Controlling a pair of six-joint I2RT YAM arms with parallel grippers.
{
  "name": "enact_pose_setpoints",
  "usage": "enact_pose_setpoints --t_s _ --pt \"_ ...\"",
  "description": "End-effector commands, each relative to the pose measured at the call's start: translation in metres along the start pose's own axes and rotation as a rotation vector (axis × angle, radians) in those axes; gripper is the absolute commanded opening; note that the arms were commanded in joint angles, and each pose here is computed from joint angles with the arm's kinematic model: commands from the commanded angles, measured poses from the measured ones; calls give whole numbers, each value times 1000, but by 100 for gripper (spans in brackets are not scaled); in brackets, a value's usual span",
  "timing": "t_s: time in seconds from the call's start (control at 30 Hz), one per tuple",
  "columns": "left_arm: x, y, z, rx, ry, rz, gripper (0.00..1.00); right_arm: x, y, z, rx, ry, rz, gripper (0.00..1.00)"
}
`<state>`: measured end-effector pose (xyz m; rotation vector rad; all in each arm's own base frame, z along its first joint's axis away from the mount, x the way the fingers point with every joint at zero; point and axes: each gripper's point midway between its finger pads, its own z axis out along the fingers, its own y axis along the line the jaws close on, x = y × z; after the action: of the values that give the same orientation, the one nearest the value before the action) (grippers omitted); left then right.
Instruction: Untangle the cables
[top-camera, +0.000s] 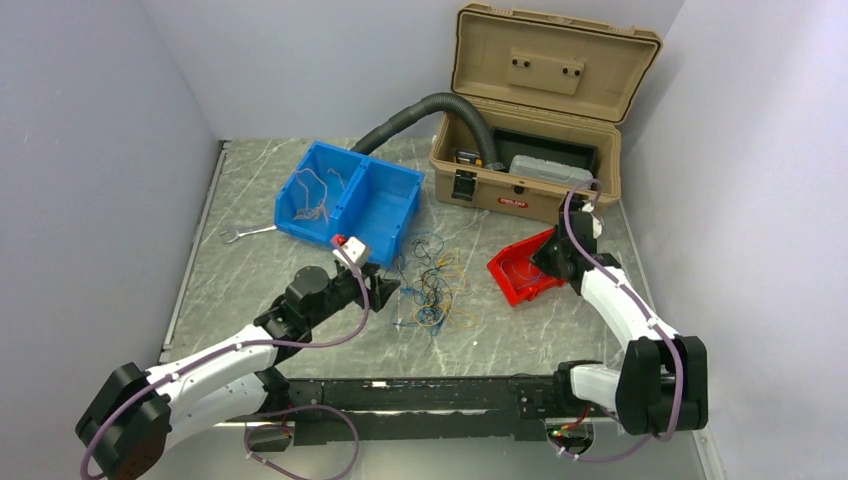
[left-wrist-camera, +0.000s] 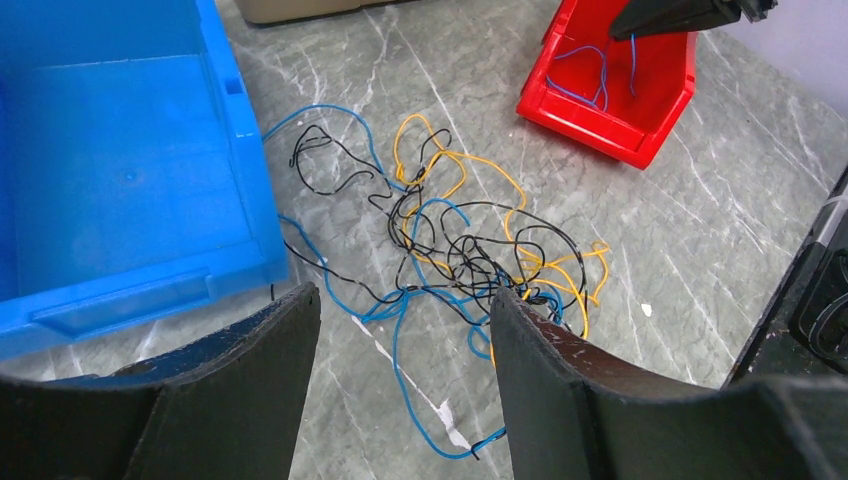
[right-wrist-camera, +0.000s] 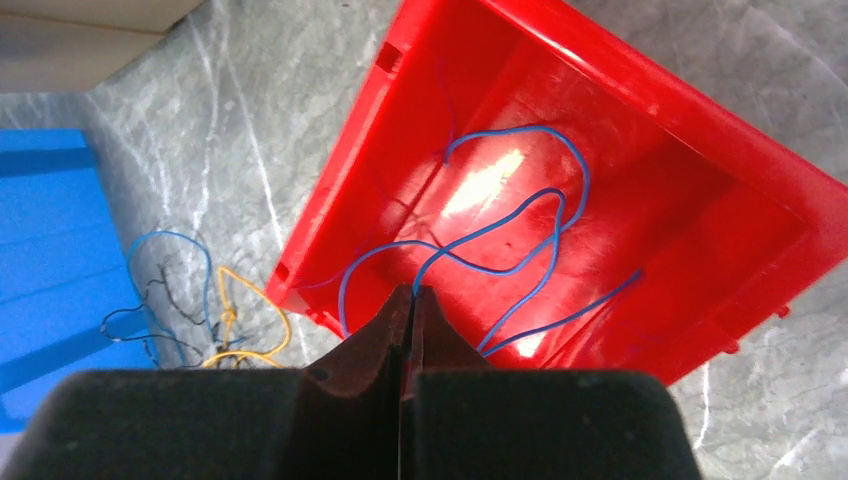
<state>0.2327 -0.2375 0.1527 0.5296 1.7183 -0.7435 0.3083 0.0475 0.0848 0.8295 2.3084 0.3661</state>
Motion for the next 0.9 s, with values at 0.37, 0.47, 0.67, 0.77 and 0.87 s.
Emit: enact_pose_setpoints --t_s 0.37,0.47,0.67,0.77,0.87 --pt "-6 -7 9 42 -11 8 92 -34 15 -15 21 -182 -79 70" --pt "-5 -12 10 73 -10 9 96 -40 33 -41 -39 -216 -175 71" --pt "3 -27 18 166 36 8 95 -22 72 -76 -175 -217 -370 73" --pt "7 -31 22 186 56 6 94 -10 81 -80 -221 -180 -412 72" --pt "10 -33 24 199 71 6 94 6 90 -79 -285 -125 -468 72"
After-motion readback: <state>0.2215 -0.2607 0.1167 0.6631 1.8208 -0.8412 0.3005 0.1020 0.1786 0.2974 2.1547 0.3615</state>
